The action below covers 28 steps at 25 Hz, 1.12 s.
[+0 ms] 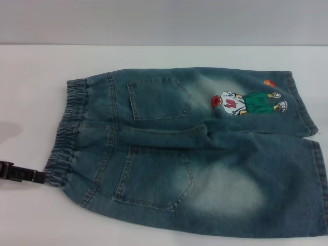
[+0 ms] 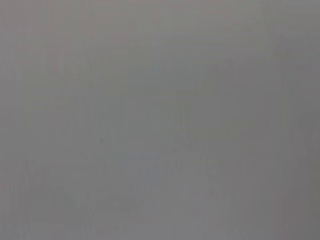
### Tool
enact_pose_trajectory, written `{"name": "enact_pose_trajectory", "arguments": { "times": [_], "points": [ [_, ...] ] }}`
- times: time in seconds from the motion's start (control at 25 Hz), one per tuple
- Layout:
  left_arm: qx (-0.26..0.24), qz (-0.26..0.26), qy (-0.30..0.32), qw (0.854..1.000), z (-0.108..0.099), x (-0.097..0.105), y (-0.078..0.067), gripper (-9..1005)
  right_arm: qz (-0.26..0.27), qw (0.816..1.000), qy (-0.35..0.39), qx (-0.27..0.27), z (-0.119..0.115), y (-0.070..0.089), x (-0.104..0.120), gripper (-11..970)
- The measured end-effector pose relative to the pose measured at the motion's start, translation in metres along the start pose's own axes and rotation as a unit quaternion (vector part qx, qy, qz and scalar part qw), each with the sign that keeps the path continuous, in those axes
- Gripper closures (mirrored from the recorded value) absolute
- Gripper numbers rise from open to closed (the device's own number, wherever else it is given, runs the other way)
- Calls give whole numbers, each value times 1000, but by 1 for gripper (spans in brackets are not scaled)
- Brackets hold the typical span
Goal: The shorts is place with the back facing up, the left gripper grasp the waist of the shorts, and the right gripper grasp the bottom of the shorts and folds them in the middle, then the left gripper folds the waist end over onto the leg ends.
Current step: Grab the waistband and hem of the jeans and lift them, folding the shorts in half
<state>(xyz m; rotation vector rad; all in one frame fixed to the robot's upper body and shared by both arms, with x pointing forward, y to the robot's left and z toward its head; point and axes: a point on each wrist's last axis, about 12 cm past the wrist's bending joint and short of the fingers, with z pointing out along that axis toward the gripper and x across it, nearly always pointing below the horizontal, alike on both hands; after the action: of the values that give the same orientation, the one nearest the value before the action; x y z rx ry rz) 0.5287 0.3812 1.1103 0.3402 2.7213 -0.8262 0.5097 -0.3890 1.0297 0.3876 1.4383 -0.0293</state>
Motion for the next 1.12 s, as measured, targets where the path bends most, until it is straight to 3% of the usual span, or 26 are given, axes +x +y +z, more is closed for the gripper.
{"name": "enact_pose_trajectory", "arguments": {
  "times": [1.12],
  "points": [
    [-26, 18, 23, 999, 20, -18, -11, 152, -6, 1000, -4, -4, 3, -1, -3, 336]
  ]
}}
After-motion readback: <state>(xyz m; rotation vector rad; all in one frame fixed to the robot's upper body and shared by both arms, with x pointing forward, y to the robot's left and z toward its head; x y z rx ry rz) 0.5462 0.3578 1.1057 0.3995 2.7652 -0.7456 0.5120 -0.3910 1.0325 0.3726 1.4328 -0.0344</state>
